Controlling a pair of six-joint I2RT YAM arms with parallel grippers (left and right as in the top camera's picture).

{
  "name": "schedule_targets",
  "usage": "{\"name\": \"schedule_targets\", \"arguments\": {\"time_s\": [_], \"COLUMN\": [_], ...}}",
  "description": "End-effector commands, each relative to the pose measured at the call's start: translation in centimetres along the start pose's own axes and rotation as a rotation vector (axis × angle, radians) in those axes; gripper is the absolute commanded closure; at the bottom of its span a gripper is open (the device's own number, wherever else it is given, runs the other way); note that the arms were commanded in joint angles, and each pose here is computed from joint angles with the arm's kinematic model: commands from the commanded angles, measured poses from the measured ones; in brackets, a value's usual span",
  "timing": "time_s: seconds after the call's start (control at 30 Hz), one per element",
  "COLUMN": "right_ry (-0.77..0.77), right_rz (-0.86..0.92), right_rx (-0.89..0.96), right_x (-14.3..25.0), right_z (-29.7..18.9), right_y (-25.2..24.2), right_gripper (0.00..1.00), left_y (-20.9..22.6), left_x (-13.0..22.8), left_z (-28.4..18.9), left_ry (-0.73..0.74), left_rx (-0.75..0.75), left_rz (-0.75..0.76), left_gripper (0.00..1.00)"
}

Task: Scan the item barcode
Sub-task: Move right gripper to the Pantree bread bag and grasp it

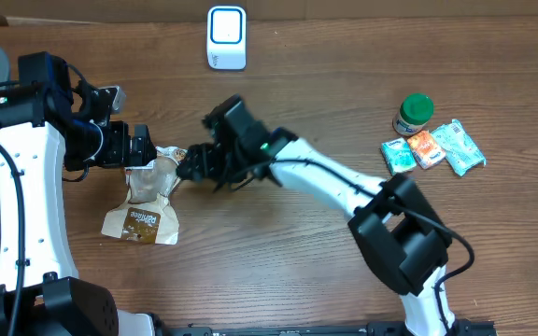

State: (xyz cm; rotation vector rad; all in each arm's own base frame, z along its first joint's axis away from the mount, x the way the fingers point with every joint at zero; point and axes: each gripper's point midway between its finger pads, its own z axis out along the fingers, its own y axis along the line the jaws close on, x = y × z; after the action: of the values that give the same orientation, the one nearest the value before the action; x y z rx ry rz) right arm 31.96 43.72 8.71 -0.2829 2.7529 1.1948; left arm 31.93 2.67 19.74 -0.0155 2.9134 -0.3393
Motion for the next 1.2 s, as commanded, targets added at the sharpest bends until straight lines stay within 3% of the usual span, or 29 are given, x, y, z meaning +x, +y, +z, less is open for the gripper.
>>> {"name": "schedule_targets", "arguments": {"time_s": [0.0, 0.3, 0.57, 0.93, 1.17], "right_ry": [-0.038, 0.002, -0.005, -0.053, -0.083], "right_rz": [-0.005, -0.008, -0.021, -0.047, -0.085], "right_rx": [0.042, -0.016, -0.054, -0.048, -0.004], "right_x": [0.7, 2.7, 2.5, 1.7, 1.3], "right_z": [2.3, 7.1, 8.3, 8.9, 9.4], "right_y": [0.1, 0.1, -0.1, -0.4, -1.5], "right_gripper": [0.31, 0.36, 0.40, 0.58, 0.59], "left_y": [-0.1, -0.1, -0.1, -0.1, -0.1], "left_x": [-0.1, -0.1, -0.1, -0.1, -0.1], "left_z": [0.1, 0.1, 0.1, 0.1, 0.1], "left_ry": [-0.001, -0.001, 0.000, -0.001, -0.001], "left_rx": [0.011, 0.011, 0.011, 0.011, 0.011], "left_rz": [0.024, 0.024, 0.024, 0.024, 0.024], "left_gripper": [0.01, 0.00, 0.00, 0.00, 0.00]}}
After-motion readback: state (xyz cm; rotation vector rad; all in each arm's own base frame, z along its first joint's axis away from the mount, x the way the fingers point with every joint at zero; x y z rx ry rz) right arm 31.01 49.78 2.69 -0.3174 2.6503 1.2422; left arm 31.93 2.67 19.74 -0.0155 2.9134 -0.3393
